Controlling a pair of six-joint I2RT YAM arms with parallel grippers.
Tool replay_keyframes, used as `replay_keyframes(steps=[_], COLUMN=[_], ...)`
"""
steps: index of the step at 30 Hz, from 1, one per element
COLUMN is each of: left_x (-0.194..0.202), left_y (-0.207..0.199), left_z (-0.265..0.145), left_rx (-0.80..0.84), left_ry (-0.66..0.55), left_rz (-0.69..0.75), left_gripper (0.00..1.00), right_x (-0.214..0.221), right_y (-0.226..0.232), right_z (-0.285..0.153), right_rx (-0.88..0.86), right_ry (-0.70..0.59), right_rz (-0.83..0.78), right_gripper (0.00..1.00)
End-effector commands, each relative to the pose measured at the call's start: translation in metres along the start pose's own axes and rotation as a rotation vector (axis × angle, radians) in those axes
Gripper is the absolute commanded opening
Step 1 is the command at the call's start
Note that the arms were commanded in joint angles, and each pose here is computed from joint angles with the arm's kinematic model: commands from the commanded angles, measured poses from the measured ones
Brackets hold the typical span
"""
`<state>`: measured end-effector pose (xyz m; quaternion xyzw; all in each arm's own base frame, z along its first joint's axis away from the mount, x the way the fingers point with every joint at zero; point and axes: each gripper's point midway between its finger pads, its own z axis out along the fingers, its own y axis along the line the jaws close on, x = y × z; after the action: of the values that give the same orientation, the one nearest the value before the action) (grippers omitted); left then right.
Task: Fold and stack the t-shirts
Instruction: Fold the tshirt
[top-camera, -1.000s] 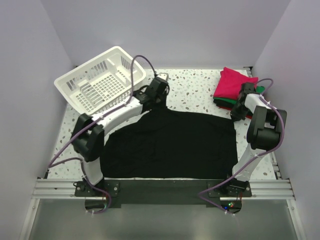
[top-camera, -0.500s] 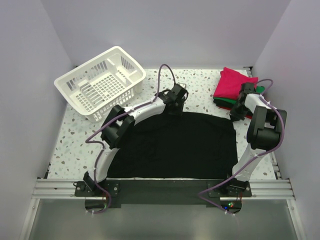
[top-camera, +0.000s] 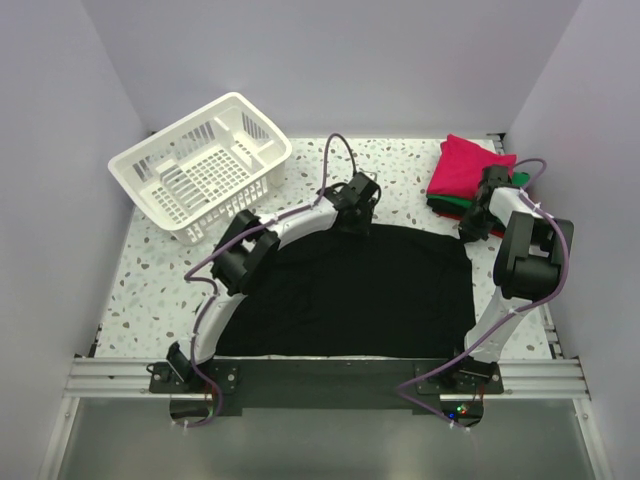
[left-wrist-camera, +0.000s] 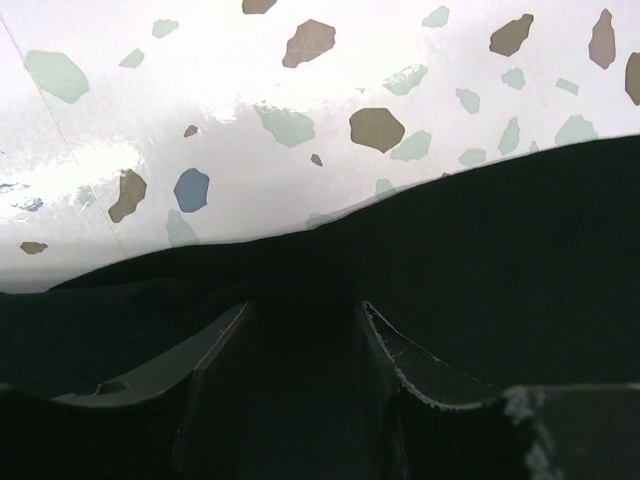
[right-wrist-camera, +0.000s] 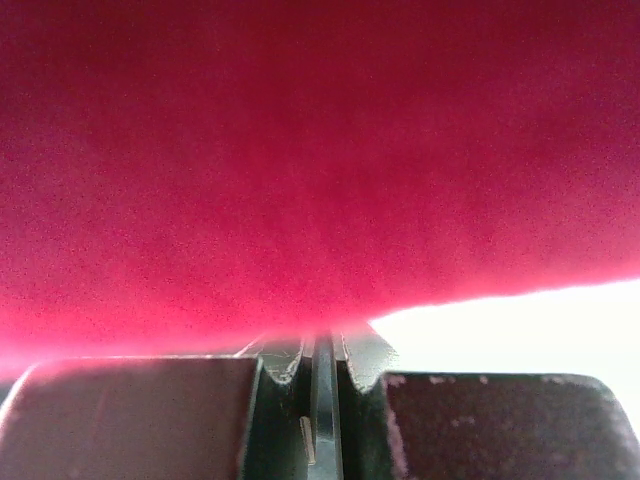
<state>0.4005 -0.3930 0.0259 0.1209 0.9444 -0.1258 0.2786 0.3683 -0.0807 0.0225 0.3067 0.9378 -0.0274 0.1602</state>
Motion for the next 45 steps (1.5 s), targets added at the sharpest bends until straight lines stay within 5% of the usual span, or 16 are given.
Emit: replay_keyframes(steps=[1,19,29,45], left_x=[-0.004,0.033,0.000,-0.052], left_y=[-0.009,0.004,-0.007,0.006], left_z=[0.000,0.013,-0.009,-0.087], left_rx=[0.009,-0.090,-0.063,0.038], left_ry=[-0.009,0.066,-0.029,-0.173], left_rz=[0.005,0.097,0.085,-0.045], left_gripper=[0.49,0.36,0.04,0.04], right_x=[-0.009,-0.009,-0.012,-0.019], right_y=[0.006,0.007,0.007,0.006], right_z=[-0.009,-0.009,-0.008,-0.011], right_rx=[-0.029,-0.031,-0.027,-0.010], right_ry=[-0.029,-0.029,-0.032,-0.042], right_rz=[0.013,0.019,0.019,0.020], right_gripper=[0.00,0.00,0.00,0.00])
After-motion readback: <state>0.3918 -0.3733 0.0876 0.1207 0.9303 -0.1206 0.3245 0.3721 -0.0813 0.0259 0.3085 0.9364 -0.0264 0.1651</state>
